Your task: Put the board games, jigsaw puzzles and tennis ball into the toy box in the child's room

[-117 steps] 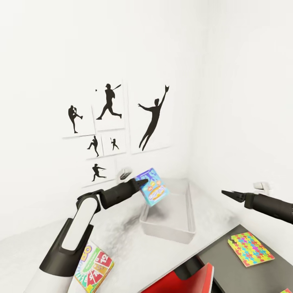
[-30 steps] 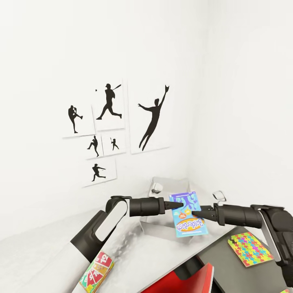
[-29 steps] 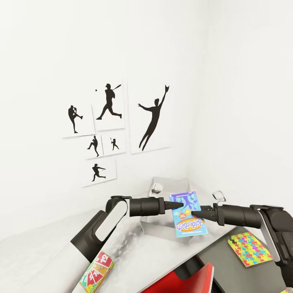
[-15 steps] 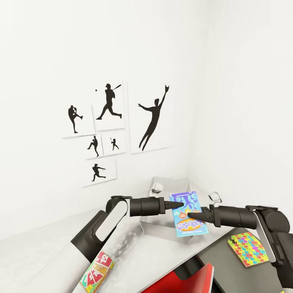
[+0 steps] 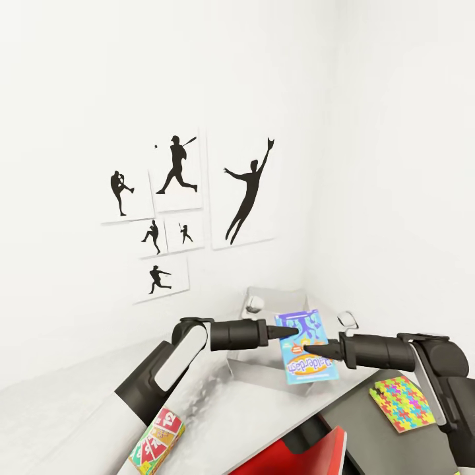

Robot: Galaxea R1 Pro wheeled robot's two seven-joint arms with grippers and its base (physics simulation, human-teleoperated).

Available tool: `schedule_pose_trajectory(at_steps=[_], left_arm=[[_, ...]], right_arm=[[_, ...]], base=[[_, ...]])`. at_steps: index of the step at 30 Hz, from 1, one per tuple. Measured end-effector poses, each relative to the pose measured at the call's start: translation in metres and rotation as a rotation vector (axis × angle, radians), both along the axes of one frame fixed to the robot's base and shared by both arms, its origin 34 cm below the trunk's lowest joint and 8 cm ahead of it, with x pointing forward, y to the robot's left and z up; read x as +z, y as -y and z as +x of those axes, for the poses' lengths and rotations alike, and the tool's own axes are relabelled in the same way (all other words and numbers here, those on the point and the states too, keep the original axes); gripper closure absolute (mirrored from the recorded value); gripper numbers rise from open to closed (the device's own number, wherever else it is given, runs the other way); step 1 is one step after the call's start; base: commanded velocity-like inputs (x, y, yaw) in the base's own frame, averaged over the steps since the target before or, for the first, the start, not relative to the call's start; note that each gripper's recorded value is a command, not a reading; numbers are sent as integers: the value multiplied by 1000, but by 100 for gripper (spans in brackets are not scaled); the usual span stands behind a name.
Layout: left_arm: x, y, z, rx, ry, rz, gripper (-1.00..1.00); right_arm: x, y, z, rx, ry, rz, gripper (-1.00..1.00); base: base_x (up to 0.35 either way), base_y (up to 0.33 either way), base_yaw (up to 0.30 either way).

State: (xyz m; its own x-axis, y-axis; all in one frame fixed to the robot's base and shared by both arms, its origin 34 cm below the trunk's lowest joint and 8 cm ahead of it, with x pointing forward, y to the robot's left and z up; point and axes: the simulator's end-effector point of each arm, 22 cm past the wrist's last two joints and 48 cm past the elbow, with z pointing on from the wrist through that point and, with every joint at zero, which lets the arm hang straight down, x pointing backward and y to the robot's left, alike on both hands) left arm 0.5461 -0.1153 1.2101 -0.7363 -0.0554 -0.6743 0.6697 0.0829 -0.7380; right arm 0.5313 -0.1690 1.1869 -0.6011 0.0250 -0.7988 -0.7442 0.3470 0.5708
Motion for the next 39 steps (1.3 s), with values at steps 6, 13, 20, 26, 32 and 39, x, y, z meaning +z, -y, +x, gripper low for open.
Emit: schedule_pose_trajectory(at_steps=[6, 13, 20, 26, 32, 39], left_arm=[[3, 0, -1, -5, -10, -12, 100], [4, 0, -1, -5, -12, -18, 100], [4, 0, -1, -5, -13, -18, 100], [5, 0, -1, -5, -5, -15, 100], [5, 1, -1, -5, -3, -16, 100], [5, 1, -1, -6, -7, -17, 100]], right_arm=[[0, 1, 0, -3, 0, 0, 100], [3, 2, 0, -5, 0, 10, 100], [3, 4, 1, -8, -1, 13, 100], [4, 4, 1, -7, 0, 15, 100], [4, 4, 1, -8, 0, 16, 100], [4, 4, 1, -8, 0, 14, 100]], base=[[0, 0, 0], [0, 0, 0], [0, 0, 0], [0, 0, 0], [0, 0, 0], [0, 0, 0]])
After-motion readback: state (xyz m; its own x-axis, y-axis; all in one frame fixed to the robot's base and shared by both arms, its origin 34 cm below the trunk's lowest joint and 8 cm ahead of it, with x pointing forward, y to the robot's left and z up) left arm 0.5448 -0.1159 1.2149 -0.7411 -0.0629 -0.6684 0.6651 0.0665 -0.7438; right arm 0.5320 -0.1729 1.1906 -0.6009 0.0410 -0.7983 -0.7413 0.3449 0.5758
